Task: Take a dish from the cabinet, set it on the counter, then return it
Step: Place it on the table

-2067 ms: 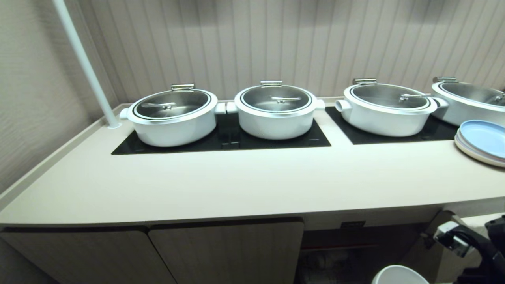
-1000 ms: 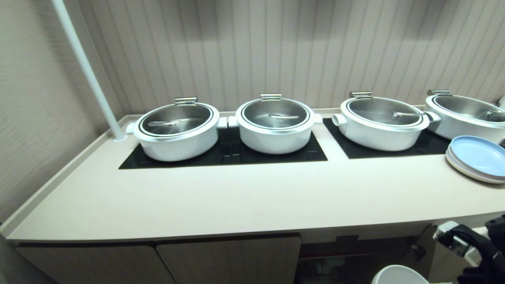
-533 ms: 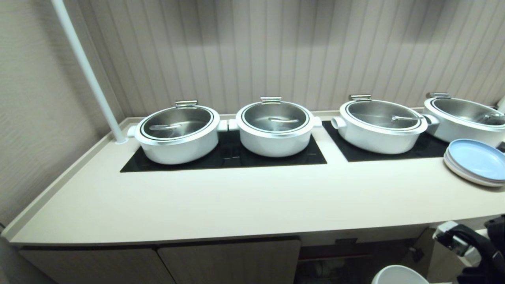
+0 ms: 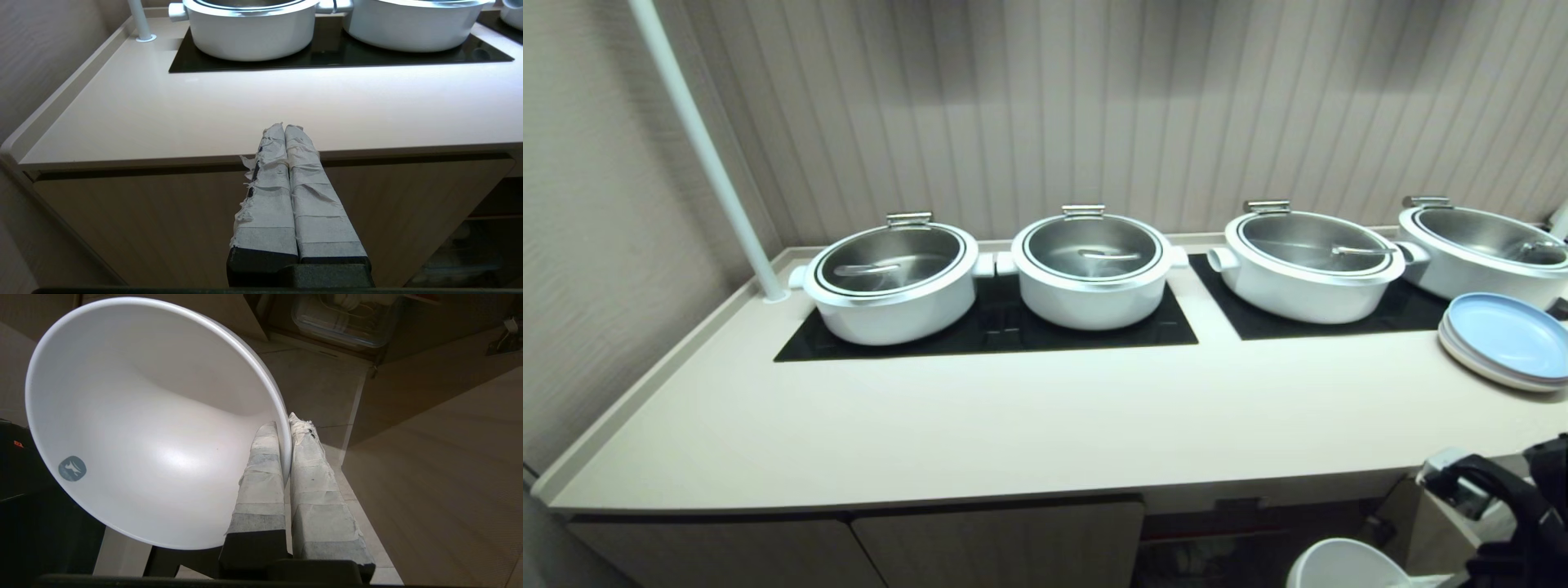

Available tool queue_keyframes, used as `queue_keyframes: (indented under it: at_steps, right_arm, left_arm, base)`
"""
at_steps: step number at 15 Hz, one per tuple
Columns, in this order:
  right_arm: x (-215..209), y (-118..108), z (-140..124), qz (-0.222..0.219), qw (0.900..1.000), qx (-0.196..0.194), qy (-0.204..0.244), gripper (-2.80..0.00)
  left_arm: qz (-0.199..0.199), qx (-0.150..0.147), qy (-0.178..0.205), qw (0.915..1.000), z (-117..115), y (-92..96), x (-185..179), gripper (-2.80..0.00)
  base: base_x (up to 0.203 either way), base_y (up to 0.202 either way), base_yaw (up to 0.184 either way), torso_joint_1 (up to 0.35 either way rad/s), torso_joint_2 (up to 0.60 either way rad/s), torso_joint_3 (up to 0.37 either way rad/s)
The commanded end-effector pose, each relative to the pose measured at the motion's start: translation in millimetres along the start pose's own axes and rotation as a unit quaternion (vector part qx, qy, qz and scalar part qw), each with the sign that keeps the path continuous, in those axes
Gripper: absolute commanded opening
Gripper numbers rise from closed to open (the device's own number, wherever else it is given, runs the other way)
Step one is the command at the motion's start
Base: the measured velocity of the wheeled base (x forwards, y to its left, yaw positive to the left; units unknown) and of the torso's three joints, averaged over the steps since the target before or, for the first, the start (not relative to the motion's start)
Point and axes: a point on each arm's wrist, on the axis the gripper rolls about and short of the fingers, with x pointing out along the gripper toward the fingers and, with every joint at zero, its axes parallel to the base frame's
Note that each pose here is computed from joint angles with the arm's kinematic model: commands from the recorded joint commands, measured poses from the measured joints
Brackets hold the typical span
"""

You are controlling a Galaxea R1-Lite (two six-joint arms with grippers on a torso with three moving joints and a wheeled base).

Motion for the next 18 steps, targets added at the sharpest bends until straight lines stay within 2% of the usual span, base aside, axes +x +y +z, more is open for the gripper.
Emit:
queue_keyframes:
  at_steps: [1,18]
  right_arm:
    - [1,0,2,0.001,1.000,0.000,0.001,-2.80]
    - [1,0,17,0.002,1.000,0.003,0.005,-2.80]
  left_arm:
    - [0.000,0.000,0.000,1.0000,0,0.0,0,-2.80]
    - [0.000,0.000,0.000,1.0000,0,0.0,0,-2.80]
  base:
    - [0.000,0.000,0.000,0.085,-0.15,-0.085]
    - [0.000,0.000,0.000,0.043,-0.08,-0.040]
